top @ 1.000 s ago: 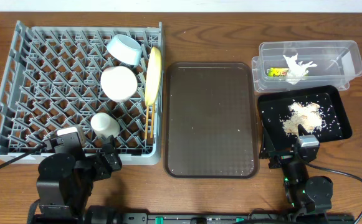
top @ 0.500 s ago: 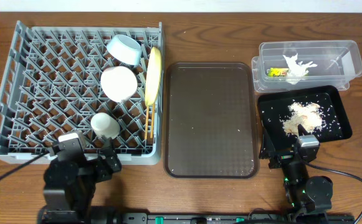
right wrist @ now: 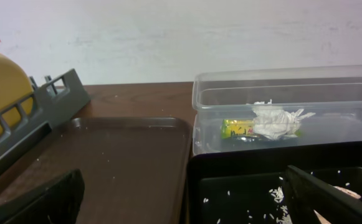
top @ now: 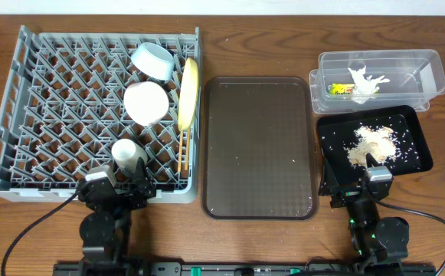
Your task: Sort waste into correct bins and load items into the dishwasher rack
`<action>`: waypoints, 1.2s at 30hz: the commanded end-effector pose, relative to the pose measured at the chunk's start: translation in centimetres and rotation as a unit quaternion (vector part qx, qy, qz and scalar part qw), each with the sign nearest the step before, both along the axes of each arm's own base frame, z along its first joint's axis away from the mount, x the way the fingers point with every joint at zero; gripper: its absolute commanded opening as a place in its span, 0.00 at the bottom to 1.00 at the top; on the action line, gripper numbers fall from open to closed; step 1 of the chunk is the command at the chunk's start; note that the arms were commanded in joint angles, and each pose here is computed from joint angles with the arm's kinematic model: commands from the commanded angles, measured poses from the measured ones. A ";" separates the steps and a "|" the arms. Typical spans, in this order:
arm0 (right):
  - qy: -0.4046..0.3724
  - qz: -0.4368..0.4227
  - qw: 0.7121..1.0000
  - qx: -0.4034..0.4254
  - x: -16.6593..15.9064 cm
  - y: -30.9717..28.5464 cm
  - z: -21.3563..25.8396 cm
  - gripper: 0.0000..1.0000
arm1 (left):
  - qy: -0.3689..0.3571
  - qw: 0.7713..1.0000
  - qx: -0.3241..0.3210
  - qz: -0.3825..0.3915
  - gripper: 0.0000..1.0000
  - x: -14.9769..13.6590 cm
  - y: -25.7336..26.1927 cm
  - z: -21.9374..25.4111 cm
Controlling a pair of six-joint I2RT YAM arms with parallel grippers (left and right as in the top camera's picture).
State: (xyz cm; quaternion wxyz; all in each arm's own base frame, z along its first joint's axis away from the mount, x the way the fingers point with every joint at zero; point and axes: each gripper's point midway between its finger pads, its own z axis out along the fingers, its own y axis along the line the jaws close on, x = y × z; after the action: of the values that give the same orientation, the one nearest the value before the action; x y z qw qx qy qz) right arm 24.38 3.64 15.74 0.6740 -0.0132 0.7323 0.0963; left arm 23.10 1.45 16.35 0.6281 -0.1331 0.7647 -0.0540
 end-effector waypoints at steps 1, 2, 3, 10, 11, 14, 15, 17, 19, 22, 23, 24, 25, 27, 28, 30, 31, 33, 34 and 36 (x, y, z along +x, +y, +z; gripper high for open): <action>-0.001 -0.001 1.000 -0.001 0.0 -0.1 0.0 0.99 | -0.036 0.999 0.012 0.004 0.98 0.6 0.2 0.2; -0.001 -0.001 1.000 -0.001 0.0 -0.1 0.0 0.99 | -0.049 0.999 0.017 0.004 0.98 0.8 0.3 0.4; -0.001 -0.001 1.000 -0.001 0.0 -0.1 0.0 0.99 | -0.064 0.998 0.021 0.003 0.98 1.0 0.2 0.7; -0.001 -0.001 1.000 -0.001 0.0 -0.1 0.0 0.99 | -0.088 0.993 0.076 -0.004 0.98 1.5 0.2 0.7; -0.001 -0.001 1.000 -0.001 0.0 -0.1 0.0 0.99 | -0.073 0.994 0.076 -0.007 0.98 1.5 0.1 -0.1; -0.001 -0.001 1.000 -0.001 0.0 -0.1 0.0 0.99 | -0.029 0.997 0.072 -0.030 0.98 1.3 -0.6 -2.3; -0.001 -0.001 1.000 -0.001 0.0 -0.1 0.0 0.99 | -0.020 0.997 0.070 -0.035 0.98 1.3 -0.7 -2.8; -0.001 -0.001 1.000 -0.001 0.0 -0.1 0.0 0.99 | -0.022 0.997 0.065 -0.034 0.98 1.3 -0.7 -2.7; -0.001 -0.001 1.000 -0.001 0.0 -0.1 0.0 0.99 | -0.021 0.997 0.065 -0.032 0.98 1.3 -0.7 -2.7; -0.001 -0.001 1.000 -0.001 0.0 -0.1 0.0 0.99 | -0.021 0.997 0.065 -0.032 0.98 1.3 -0.6 -2.7; -0.001 -0.001 1.000 -0.001 0.0 -0.1 0.0 0.99 | -0.021 0.997 0.065 -0.032 0.98 1.3 -0.7 -2.7; -0.001 -0.001 1.000 -0.001 0.0 -0.1 0.0 0.99 | -0.021 0.997 0.065 -0.032 0.98 1.3 -0.6 -2.7; -0.001 -0.001 1.000 -0.001 0.0 -0.1 0.0 0.99 | -0.021 0.997 0.065 -0.032 0.98 1.3 -0.6 -2.7; -0.001 -0.001 1.000 -0.001 0.0 -0.1 0.0 0.99 | -0.021 0.997 0.065 -0.032 0.98 1.3 -0.7 -2.7; -0.001 -0.001 1.000 -0.001 0.0 -0.1 0.0 0.99 | -0.021 0.997 0.065 -0.032 0.98 1.3 -0.6 -2.7; -0.001 -0.001 1.000 -0.001 0.0 -0.1 0.0 0.99 | -0.021 0.997 0.065 -0.032 0.98 1.3 -0.7 -2.7; -0.001 -0.001 1.000 -0.001 0.0 -0.1 0.0 0.99 | -0.021 0.997 0.065 -0.032 0.98 1.3 -0.7 -2.7; -0.001 -0.001 1.000 -0.001 0.0 -0.1 0.0 0.99 | -0.021 0.997 0.065 -0.032 0.98 1.3 -0.7 -2.7; -0.001 -0.001 1.000 -0.001 0.0 -0.1 0.0 0.99 | -0.021 0.997 0.065 -0.032 0.98 1.3 -0.7 -2.7; -0.001 -0.001 1.000 -0.001 0.0 -0.1 0.0 0.99 | -0.021 0.997 0.065 -0.032 0.98 1.3 -0.7 -2.7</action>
State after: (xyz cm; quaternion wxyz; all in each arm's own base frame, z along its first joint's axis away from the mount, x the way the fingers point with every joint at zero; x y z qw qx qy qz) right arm 24.38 3.65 15.75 0.6741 -0.0133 0.7322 0.0965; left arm 24.50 0.59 15.26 0.6687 -0.0650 0.7399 -0.0355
